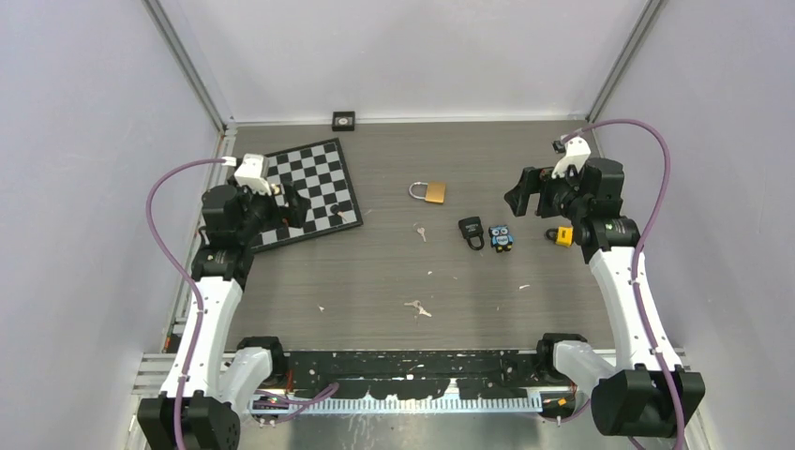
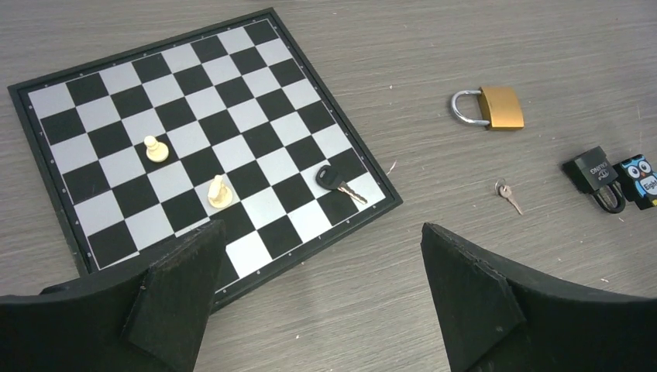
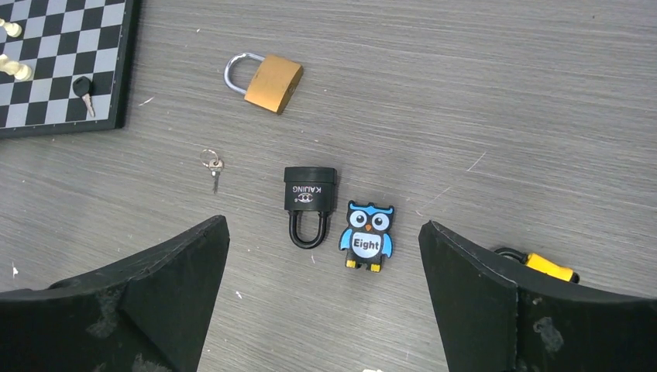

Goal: Unlock with the key

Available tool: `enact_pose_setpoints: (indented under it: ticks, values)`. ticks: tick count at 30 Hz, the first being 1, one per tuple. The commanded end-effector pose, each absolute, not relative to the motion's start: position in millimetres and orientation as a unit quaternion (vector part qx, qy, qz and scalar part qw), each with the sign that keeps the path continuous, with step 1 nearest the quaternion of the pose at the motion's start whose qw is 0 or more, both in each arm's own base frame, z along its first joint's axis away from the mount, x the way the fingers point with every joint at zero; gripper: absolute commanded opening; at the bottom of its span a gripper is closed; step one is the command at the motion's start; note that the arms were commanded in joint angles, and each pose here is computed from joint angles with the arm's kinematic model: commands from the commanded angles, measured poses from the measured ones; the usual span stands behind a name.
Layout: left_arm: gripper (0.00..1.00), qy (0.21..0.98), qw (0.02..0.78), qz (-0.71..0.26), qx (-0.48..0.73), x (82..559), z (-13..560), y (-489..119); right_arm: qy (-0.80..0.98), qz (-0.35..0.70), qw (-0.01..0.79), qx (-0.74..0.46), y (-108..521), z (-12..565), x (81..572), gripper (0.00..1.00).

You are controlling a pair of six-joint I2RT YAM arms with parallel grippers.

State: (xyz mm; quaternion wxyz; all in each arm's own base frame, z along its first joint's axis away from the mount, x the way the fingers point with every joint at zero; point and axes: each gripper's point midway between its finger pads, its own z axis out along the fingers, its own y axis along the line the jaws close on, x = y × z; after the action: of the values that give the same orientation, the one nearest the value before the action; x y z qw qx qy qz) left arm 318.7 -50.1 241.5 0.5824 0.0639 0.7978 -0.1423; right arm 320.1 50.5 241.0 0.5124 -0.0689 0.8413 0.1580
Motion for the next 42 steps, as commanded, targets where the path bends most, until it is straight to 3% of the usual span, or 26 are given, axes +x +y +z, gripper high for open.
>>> enact_pose_setpoints:
  ticks: [1,17,24,42]
  values:
    - [1.00,0.795,0.587,-0.142,0.058,319.2,245.2,-47.2,0.837,0.160,0.518,-0.077,50.9,245.0,325.7,0.98]
    - [1.00,0.820,0.549,-0.121,0.111,317.3,246.0,-45.0,0.839,0.179,0.502,-0.112,59.1,240.0,319.2,0.98]
    - [1.00,0.813,0.531,-0.174,0.159,308.1,240.8,-66.8,0.839,0.186,0.494,-0.132,68.5,237.2,315.7,0.98]
    - [0.98,0.806,0.518,-0.216,0.189,303.7,225.1,-81.9,0.886,0.100,0.414,-0.183,101.2,169.1,338.2,0.94]
